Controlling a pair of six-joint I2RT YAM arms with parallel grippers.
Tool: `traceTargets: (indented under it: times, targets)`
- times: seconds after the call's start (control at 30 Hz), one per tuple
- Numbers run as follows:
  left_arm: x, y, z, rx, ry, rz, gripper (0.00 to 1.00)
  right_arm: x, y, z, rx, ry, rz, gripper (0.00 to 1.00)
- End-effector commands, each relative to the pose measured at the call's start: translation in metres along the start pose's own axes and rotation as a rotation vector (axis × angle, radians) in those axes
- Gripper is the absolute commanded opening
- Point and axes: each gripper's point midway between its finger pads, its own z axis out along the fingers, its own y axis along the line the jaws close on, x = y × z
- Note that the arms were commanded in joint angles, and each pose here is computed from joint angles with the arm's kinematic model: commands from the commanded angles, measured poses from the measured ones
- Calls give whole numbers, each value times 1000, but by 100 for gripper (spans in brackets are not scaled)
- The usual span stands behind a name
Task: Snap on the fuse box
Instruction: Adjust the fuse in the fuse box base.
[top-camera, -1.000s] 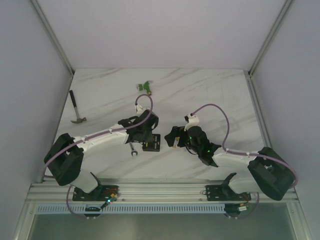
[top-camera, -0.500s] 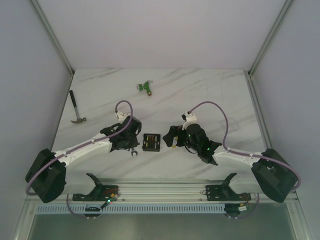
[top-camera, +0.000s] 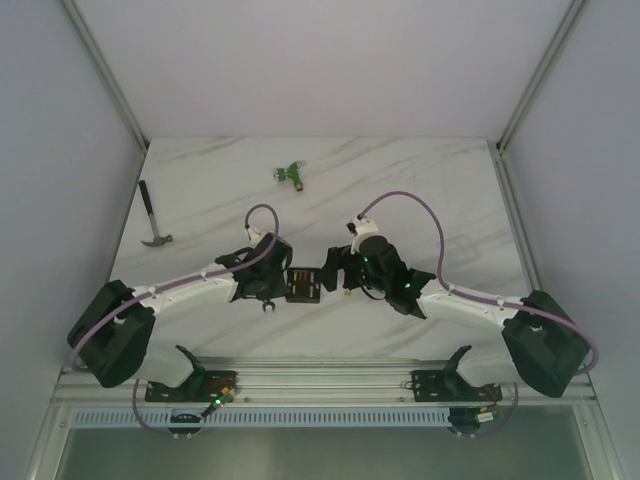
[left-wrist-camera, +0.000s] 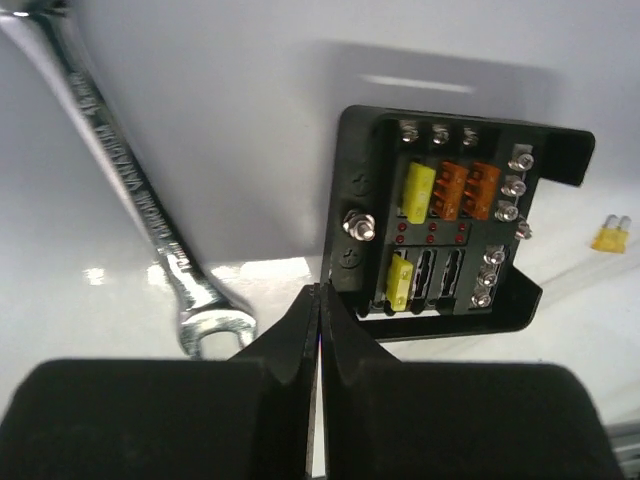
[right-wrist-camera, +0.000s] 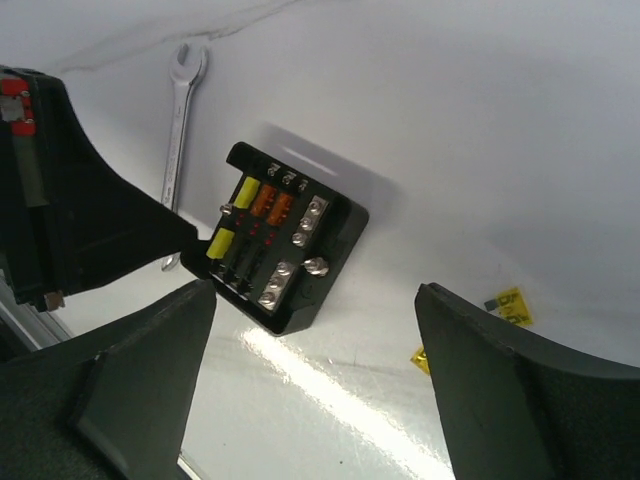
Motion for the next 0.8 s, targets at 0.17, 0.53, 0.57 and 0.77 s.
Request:
traceTargets:
  times: [0.17, 0.53, 0.57, 0.77]
  targets:
    - [14, -43, 6, 170, 44, 4, 7, 17, 21, 11, -17, 192, -43, 74]
    - [-2, -43, -5, 246, -43, -77, 26, 37, 36, 28, 24, 377, -89, 42]
    - [-3, -39, -5, 243, -46, -83, 29, 37, 36, 29, 30, 384, -91, 40]
    - [-6, -26, -6, 244, -68, -112, 32, 41, 39, 38, 59, 425, -96, 28]
